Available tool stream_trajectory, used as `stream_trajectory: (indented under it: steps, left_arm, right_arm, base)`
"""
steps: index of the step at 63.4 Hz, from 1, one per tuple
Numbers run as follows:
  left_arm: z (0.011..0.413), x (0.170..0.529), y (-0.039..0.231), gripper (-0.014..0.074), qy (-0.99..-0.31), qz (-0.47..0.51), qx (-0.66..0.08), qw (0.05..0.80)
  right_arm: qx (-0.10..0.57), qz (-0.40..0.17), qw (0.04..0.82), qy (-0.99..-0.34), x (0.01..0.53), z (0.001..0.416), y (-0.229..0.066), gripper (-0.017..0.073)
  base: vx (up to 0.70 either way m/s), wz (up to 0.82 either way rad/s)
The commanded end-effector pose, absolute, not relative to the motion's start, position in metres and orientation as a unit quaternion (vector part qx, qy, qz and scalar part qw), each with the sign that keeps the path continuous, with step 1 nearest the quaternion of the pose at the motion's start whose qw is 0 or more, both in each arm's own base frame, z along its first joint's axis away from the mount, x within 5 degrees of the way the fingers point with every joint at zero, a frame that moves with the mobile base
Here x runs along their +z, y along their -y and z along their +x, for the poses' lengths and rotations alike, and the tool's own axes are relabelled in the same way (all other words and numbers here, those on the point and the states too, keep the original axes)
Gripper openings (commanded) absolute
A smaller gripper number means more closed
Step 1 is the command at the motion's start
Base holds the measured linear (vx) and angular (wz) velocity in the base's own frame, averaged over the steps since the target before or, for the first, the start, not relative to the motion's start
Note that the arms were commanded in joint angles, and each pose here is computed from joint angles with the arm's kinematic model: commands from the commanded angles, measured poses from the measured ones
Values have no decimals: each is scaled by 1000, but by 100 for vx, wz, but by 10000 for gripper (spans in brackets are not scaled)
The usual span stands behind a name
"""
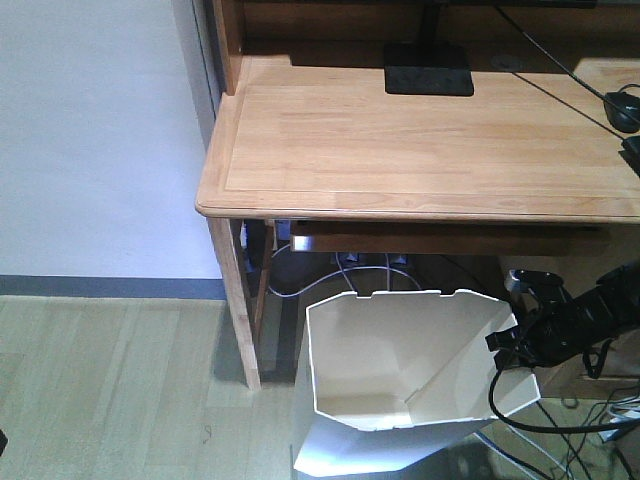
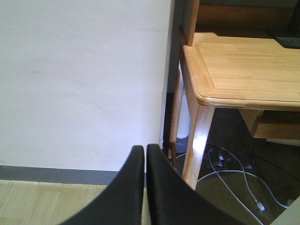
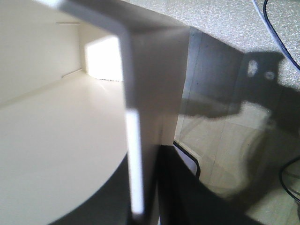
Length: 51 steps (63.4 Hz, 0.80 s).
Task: Move trash bin to bedside with robot
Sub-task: 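Close the right gripper on the bin rim and pull it out from under the desk, then hold the bin with the right gripper while the base turns toward the bed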
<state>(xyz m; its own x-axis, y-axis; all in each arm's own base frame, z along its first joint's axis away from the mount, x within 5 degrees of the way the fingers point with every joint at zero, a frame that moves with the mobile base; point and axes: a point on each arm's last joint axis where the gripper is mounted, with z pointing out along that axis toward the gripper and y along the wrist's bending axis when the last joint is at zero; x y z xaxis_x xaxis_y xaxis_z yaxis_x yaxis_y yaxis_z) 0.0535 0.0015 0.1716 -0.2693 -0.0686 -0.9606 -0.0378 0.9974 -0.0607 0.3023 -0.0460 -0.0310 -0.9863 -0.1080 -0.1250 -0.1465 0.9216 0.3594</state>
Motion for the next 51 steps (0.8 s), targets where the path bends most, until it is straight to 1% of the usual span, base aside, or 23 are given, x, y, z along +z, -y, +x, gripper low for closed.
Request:
stream_trajectory:
  steps: [1,32,51]
  left_arm:
    - [56,176,-1,-6,-781,-34,-17,624]
    - [56,176,-1,-6,-781,-34,-17,624]
    - [56,176,-1,-6,-781,-34,-17,624]
  right_arm:
    - [248,-60,77,-964,-3,312,38,-3]
    - [248,-60,77,-964,-3,312,38,-2]
    - [248,-60,77,-964,-3,312,38,-2]
  base:
    - [0,0]
    - [0,1]
    - [-4,14]
